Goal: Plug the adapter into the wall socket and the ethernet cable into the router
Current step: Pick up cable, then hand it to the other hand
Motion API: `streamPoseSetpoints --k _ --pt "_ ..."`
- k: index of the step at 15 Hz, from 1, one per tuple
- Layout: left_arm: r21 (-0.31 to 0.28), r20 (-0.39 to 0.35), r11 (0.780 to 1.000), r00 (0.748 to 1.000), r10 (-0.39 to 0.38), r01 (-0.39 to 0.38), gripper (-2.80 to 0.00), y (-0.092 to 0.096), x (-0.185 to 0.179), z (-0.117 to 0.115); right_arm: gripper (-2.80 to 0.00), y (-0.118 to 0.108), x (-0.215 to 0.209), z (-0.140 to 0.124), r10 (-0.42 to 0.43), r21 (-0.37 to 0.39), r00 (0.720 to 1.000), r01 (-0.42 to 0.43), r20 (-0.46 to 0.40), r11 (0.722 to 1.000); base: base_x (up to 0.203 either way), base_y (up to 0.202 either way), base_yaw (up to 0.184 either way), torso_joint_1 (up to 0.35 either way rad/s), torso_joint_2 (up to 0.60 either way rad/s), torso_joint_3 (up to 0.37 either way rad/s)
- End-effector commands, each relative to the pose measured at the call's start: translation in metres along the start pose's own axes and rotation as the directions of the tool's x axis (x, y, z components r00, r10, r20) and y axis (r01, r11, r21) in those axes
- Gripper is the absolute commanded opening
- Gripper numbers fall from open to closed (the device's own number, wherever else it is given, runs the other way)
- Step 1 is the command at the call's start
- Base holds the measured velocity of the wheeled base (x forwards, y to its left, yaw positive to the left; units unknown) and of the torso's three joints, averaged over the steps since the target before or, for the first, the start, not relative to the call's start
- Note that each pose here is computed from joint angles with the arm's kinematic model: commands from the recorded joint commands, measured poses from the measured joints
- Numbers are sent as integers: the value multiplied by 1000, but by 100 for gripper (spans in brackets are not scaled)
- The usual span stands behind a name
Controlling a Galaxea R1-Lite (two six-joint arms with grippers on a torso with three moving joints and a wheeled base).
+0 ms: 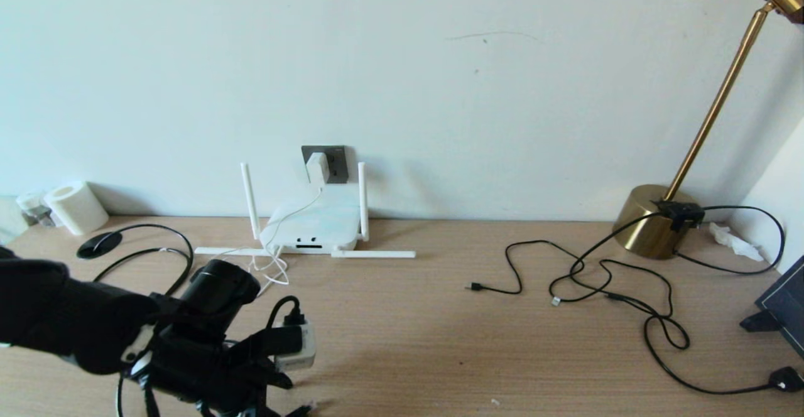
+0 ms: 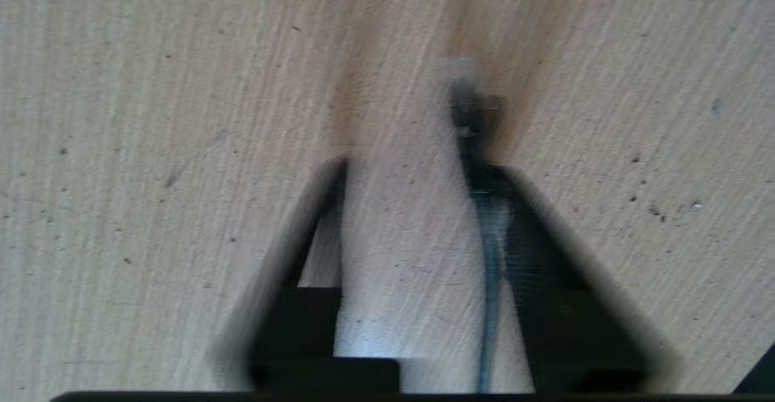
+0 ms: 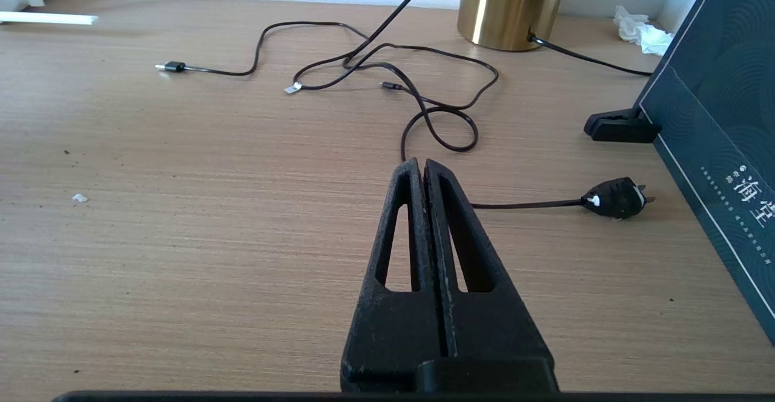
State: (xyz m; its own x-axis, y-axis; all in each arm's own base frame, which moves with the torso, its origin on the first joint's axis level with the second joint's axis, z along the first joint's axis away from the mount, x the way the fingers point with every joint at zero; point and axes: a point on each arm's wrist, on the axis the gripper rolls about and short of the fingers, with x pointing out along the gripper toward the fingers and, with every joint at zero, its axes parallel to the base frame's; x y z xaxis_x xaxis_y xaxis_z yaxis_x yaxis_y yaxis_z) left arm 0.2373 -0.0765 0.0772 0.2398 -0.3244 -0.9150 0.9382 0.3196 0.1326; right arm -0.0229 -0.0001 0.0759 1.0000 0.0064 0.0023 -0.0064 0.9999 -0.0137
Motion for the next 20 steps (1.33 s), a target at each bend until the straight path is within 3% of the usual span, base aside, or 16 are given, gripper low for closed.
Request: streamPoseSetpoints --k 1,5,7,9,11,14,15,18,20 --pt "5 -3 1000 1000 -6 6 -280 -2 0 -1 -280 0 0 0 1 0 1000 -1 -1 1000 0 0 0 0 0 0" --pt "14 19 1000 1000 20 -20 -280 -10 -13 -3 -280 0 0 0 1 -1 1000 -1 -1 1000 0 0 0 0 0 0" --pt "34 74 996 994 84 -86 -280 -12 -33 2 -280 0 0 0 1 0 1000 -1 -1 1000 0 0 0 0 0 0" --pt "65 185 976 964 193 -208 -280 -5 -65 19 -280 0 0 0 1 0 1000 -1 -1 1000 0 0 0 0 0 0" --pt "102 286 945 919 271 -310 -280 0 -93 41 -280 0 0 0 1 0 1000 -1 -1 1000 0 0 0 0 0 0" --pt "159 451 863 813 369 -480 -280 2 -133 87 -280 0 0 0 1 0 1000 -1 -2 1000 0 0 0 0 0 0" --pt "163 478 831 779 405 -532 -280 0 -142 100 -280 0 0 0 6 -17 1000 -6 -1 1000 0 0 0 0 0 0" --pt "158 506 756 710 491 -635 -280 -14 -152 125 -280 0 0 0 0 -5 1000 0 -2 1000 0 0 0 0 0 0" --pt "151 546 723 666 508 -674 -280 -23 -153 135 -280 0 -1 3 -2 20 1000 1 13 1000 0 0 0 0 0 0"
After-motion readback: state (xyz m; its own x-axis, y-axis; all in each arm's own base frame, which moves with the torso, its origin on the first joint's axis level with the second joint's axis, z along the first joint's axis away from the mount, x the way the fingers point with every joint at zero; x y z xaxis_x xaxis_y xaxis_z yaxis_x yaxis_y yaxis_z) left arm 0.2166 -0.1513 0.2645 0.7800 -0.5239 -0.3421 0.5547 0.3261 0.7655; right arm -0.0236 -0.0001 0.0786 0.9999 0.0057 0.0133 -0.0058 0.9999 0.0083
